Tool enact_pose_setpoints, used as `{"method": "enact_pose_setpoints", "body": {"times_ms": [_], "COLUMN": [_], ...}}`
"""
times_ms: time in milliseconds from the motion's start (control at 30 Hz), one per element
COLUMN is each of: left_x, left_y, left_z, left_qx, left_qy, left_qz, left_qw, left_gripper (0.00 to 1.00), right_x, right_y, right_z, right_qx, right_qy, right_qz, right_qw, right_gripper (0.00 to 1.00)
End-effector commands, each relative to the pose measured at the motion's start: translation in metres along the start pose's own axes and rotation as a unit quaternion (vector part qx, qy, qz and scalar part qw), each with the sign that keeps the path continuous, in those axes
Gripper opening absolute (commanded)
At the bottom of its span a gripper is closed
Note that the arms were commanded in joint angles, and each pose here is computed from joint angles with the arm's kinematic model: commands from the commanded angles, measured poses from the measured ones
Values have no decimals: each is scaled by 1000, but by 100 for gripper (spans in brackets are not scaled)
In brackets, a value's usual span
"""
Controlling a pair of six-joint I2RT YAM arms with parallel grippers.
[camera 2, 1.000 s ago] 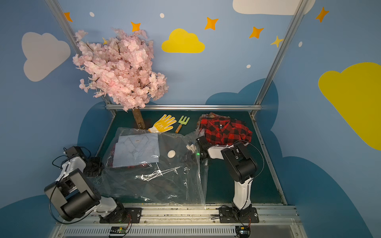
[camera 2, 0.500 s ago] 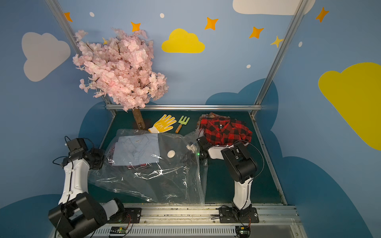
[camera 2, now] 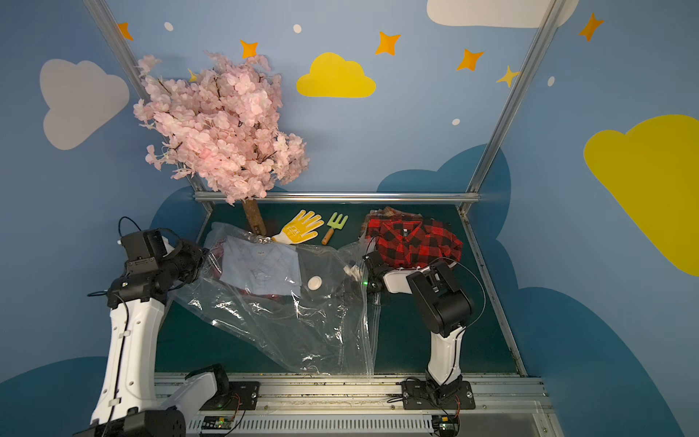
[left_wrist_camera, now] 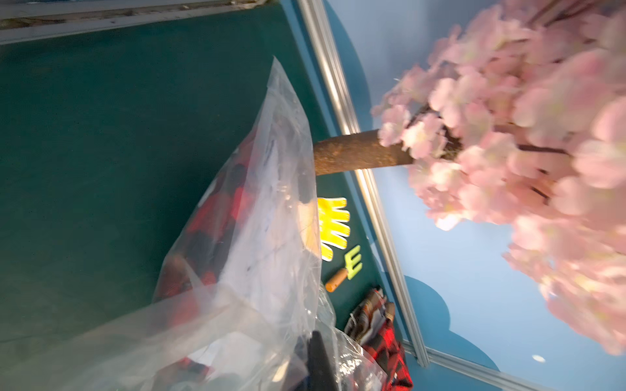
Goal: Take the shirt out of the vacuum bag
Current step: Adjust the vacuum bag at the center of the board.
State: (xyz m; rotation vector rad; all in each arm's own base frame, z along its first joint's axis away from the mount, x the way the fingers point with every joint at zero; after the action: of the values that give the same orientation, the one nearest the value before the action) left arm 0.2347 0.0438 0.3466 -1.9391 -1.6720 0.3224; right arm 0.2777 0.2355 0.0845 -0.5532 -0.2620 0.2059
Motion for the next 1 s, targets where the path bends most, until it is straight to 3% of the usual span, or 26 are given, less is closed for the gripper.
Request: {"method": "enact_pose_setpoints", "body": {"times_ms": [0, 400, 733, 967], "left_x": [-11, -35, -56, -80], "left_y": [-35, -76, -69, -60], "left_z": [-44, -92, -113, -127], "left_qx": [-99, -186, -221, -254], "left_qy": [36, 84, 111, 133], "left_qz": [8, 42, 94, 133], "left_qw": [994, 978, 964, 949], "left_gripper": [3, 2, 2, 2], "right_x": [-6, -15, -28, -58], "right_y": [-5, -12, -18, -20], "right_z": [-9, -18, -25, -35], "right_qx": [-27, -33, -39, -49], "right_qy": [15, 30, 44, 63], "right_qz": [-9, -36, -72, -105], "right_qw": [999, 998, 996, 991], "right_gripper": [58, 63, 62, 62]}}
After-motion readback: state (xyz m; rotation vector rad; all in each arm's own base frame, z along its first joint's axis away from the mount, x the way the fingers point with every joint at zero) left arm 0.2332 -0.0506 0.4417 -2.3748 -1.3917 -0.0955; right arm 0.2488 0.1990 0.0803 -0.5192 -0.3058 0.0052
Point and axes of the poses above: each gripper's point midway between its finger pads, its own y axis out along the fingers, its own z axis along the line the jaws close on, x = y × z, the point moved 9 cm from there along -y, back along the fingers, and after that the axes turned 10 degrees about -y, right-handed, at the moved point
